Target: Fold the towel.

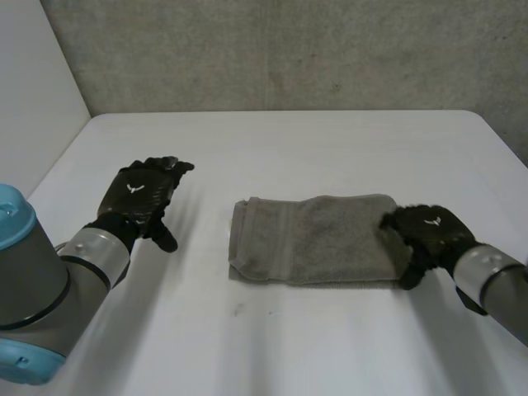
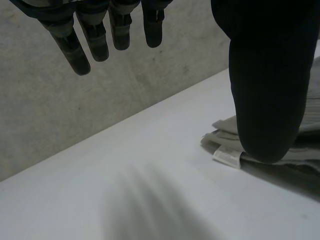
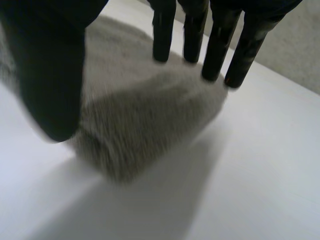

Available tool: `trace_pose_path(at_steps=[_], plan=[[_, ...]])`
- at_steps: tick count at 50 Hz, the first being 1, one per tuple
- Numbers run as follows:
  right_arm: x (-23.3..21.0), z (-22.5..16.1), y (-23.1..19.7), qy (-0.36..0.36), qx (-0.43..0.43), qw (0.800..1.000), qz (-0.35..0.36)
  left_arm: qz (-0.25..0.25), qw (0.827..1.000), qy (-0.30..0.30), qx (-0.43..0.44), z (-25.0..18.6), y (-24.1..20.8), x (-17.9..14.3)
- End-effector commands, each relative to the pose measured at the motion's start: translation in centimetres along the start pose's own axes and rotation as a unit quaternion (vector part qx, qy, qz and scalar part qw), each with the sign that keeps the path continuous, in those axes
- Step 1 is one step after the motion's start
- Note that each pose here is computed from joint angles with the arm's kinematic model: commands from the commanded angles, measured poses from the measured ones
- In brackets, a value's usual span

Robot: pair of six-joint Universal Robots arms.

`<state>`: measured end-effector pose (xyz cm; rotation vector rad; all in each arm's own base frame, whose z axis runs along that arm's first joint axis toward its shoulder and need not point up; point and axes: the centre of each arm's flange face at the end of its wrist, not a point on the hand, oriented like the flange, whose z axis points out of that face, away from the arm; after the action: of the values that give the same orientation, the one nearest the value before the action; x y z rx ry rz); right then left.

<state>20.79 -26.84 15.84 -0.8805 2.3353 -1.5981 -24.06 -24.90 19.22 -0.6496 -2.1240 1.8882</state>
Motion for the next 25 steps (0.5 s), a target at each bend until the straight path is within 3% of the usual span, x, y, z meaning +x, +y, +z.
trace_pose_path(at_steps=[1, 10, 18, 25], plan=[[2.4, 0.1, 3.2, 0.006, 0.014, 1.000, -0.003, 0.003, 1.000, 0.019, 0.005, -0.3, -0.2, 1.4], [3.6, 2.1, 1.2, 0.026, 0.052, 0.998, -0.025, 0.001, 1.000, 0.030, 0.002, -0.9, -0.4, 2.0], [-2.7, 2.5, -4.1, -0.012, 0.123, 0.989, -0.075, -0.016, 1.000, 0.026, -0.002, -1.4, -2.1, 1.6], [-6.0, 2.6, -3.8, -0.053, 0.108, 0.992, -0.023, -0.043, 0.999, 0.023, -0.009, -1.9, -2.7, 1.4]])
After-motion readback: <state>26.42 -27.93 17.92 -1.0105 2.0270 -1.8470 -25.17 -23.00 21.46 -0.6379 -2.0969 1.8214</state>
